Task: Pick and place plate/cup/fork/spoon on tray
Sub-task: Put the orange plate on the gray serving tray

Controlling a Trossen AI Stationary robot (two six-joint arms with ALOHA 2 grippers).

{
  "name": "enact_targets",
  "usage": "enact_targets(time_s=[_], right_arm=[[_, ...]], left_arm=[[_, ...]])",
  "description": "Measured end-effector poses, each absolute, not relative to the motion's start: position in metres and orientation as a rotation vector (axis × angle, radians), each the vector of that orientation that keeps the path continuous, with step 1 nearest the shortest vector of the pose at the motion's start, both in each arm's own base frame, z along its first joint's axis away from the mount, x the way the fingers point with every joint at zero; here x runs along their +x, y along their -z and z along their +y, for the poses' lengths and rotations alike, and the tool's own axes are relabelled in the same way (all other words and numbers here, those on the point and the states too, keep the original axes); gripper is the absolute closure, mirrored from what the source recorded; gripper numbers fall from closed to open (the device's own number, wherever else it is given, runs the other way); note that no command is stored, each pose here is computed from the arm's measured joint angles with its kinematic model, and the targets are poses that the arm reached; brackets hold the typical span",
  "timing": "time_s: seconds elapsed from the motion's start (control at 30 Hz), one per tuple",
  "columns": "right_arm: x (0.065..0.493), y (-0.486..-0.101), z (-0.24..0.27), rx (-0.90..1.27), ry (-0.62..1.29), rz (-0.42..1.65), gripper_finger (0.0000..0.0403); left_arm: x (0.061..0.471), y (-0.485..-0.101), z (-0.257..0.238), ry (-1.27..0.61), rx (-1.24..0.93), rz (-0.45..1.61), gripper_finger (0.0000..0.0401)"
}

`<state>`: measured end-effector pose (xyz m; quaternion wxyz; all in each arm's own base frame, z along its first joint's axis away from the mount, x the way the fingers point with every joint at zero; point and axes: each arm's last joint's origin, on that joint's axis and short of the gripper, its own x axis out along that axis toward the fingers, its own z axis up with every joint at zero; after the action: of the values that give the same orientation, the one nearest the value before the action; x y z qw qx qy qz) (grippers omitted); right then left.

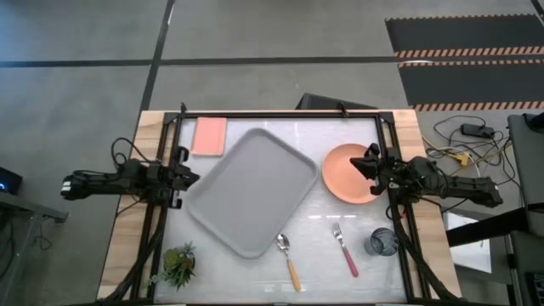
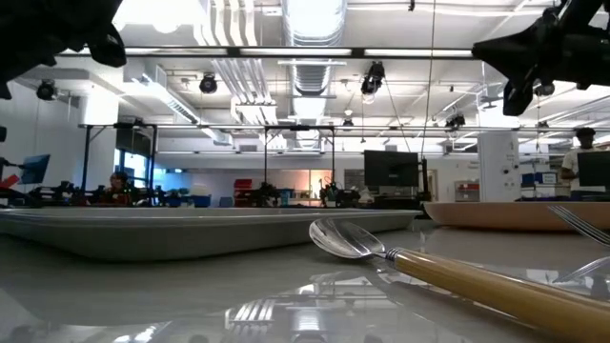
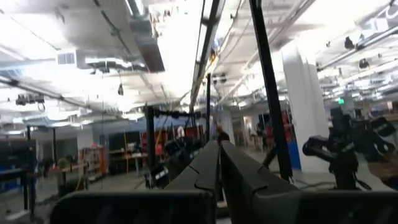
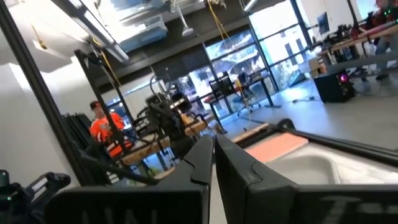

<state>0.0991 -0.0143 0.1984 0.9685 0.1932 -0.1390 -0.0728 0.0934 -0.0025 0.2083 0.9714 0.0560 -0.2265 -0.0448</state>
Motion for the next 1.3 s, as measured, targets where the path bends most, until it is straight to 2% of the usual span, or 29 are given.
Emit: enact_targets(time_s=[0.23, 0.43, 0.8, 0.9, 1.1, 1.3], right_arm=[[0.111, -0.213, -0.016, 0.362, 0.161, -0.233, 0.0394], [0.137, -0.218, -0.019, 0.285, 0.191, -0.081, 0.0394], [0.168, -0.234, -0.015, 0.301, 0.161, 0.036, 0.0394], [0.177, -0.236, -0.011, 0.332, 0.15, 0.091, 0.0394], [0.193, -0.242, -0.01, 0.434, 0.191, 0.306, 0.0394], [0.195, -0.244, -0.01, 0.541, 0.343, 0.71, 0.0394]], left_arm=[[0.093, -0.209, -0.003, 0.092, 0.115, -0.467, 0.0401], [0.097, -0.206, 0.0, 0.025, 0.096, -0.425, 0.0401], [0.106, -0.198, 0.0, 0.089, -0.249, -0.311, 0.0401], [0.107, -0.2, 0.0, 0.09, -0.283, -0.323, 0.0401], [0.107, -0.204, 0.0, 0.09, -0.285, -0.337, 0.0401], [0.107, -0.205, 0.0, 0.089, -0.286, -0.341, 0.0401]])
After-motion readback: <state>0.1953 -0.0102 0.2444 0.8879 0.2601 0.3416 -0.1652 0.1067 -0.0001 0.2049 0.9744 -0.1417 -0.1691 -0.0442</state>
